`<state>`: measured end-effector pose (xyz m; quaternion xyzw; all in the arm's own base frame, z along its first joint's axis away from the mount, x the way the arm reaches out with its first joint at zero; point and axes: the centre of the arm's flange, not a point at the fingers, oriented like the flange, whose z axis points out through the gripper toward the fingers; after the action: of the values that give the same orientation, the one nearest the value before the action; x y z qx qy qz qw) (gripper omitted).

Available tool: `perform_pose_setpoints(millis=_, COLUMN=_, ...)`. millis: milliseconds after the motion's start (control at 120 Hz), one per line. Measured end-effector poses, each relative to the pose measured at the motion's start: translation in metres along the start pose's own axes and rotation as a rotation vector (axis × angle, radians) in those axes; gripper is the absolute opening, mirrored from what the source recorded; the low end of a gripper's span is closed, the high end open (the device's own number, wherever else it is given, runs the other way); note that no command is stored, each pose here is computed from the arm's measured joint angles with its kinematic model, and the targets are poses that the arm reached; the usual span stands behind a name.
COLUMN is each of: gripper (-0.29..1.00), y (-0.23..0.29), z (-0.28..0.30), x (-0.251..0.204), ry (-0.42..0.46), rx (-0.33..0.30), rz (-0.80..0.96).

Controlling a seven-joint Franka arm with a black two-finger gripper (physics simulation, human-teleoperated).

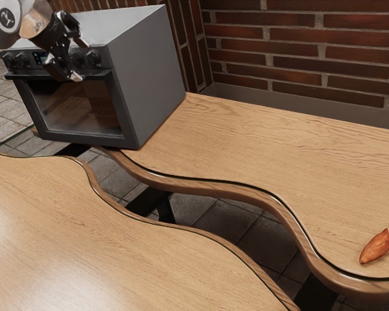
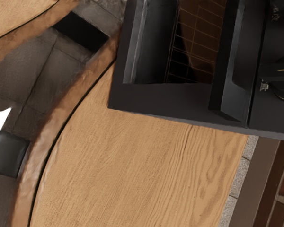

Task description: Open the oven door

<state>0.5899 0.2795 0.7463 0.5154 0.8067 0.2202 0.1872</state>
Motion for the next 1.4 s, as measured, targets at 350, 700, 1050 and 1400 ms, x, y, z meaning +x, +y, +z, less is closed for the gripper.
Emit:
perform_pose_setpoints(millis=350, gripper=0.7, y=0.012, z=0.048, x=0.107, ry=0.036, rx=-0.053, rz=-0.193)
perform_pose_setpoints(millis=700, gripper=0.7, y=0.013, z=0.026, x=0.124, ry=0.033, rx=-0.101, rz=-0.202)
perform_pose_setpoints(millis=1050, gripper=0.7, y=0.009, z=0.058, x=0.15, ry=0.034, rx=-0.08, rz=-0.217)
perform_pose_setpoints(millis=1400, gripper=0.7, y=0.02, z=0.09, x=0.142, ry=0.013, rx=-0.159, rz=-0.112)
